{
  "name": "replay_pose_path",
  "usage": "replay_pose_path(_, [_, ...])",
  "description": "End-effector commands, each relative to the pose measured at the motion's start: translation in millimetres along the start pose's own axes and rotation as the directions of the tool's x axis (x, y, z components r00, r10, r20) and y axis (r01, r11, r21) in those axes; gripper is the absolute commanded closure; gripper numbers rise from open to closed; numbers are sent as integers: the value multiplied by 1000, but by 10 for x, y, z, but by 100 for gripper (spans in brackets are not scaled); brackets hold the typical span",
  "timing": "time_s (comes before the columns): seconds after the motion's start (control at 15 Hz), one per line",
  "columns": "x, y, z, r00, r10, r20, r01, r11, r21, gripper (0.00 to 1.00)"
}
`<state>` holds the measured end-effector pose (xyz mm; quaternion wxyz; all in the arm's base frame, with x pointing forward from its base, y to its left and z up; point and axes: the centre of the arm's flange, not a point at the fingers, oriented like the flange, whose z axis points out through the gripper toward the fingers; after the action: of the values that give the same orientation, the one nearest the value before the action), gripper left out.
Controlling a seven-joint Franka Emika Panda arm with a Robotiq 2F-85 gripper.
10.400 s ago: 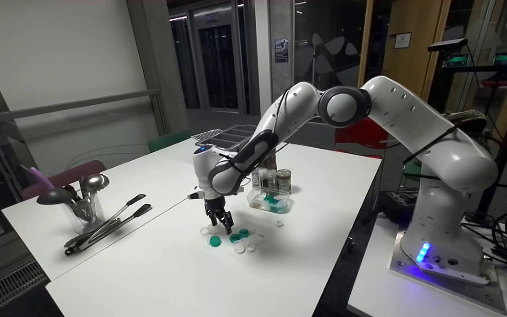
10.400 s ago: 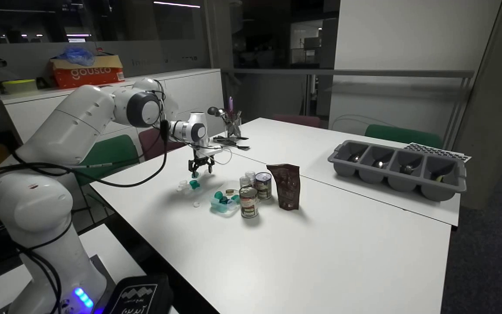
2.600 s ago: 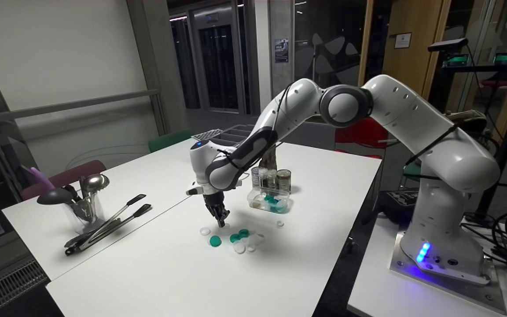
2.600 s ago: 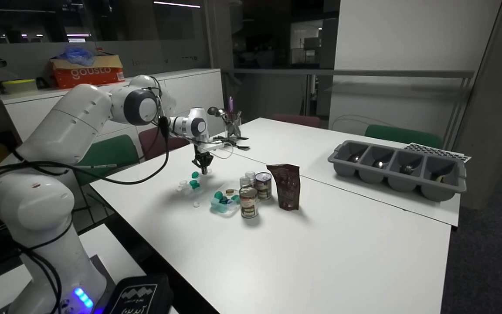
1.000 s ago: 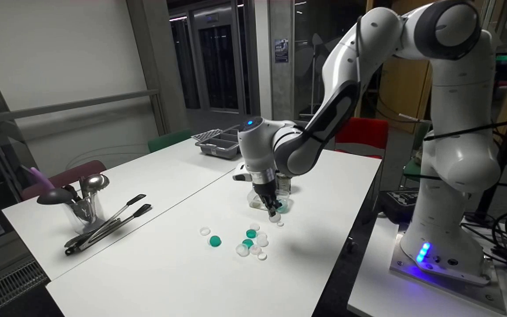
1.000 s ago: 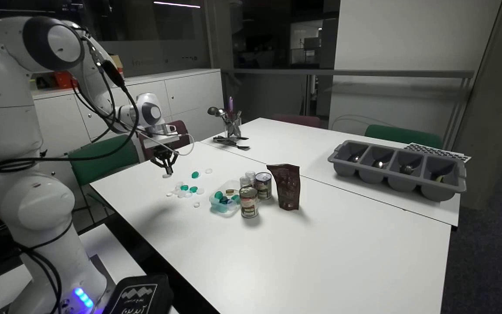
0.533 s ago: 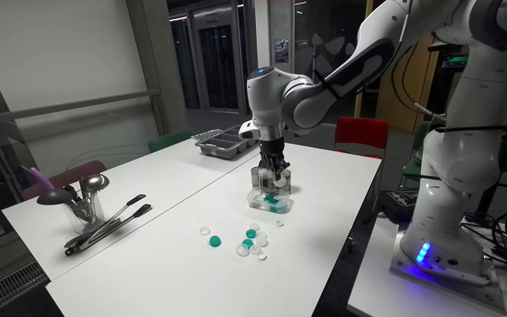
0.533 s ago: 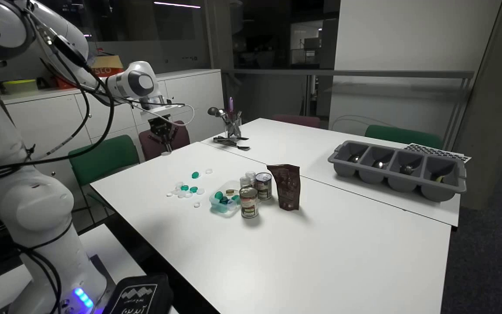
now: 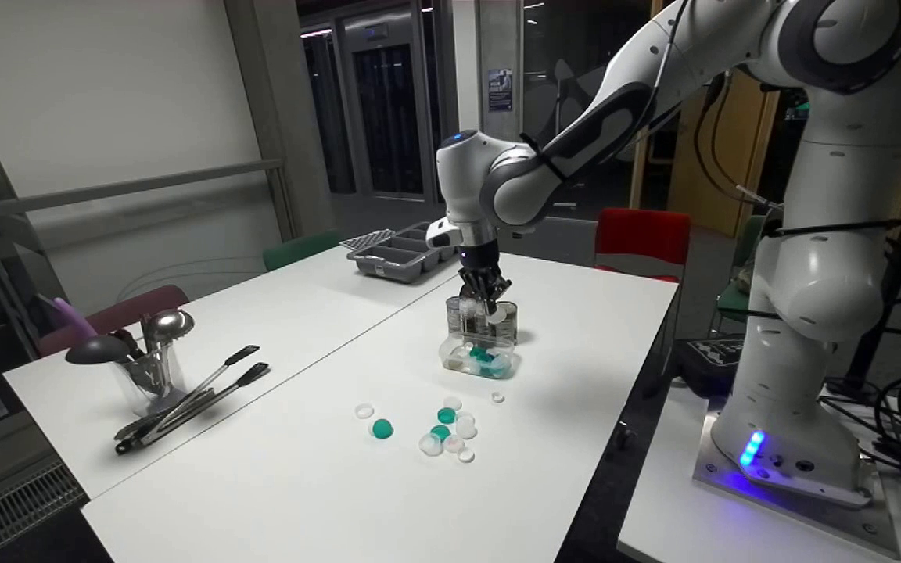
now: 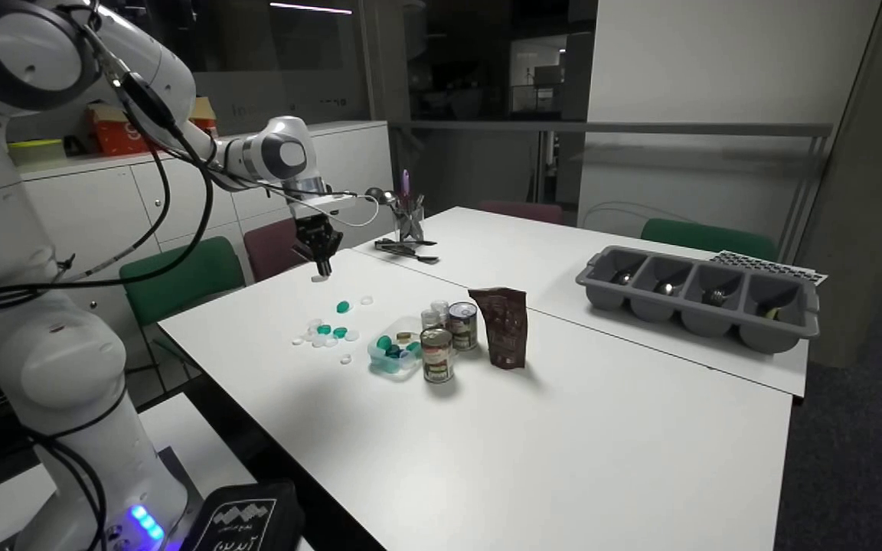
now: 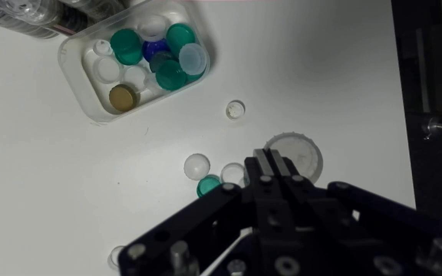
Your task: Pick up a clear disc from the table and put it in the lunchbox
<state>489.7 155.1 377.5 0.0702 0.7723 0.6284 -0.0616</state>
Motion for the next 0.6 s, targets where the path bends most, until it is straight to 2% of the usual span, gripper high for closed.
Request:
replay_pose_path(0.0, [87,210,23,998,-62,-14,62,998,14,99])
replay_pose_path(0.4, [198,312,61,994,-112,-17,112,994,9,99])
replay_pose_path(0.53, [202,223,108,996,-86,-7,86,996,14,98])
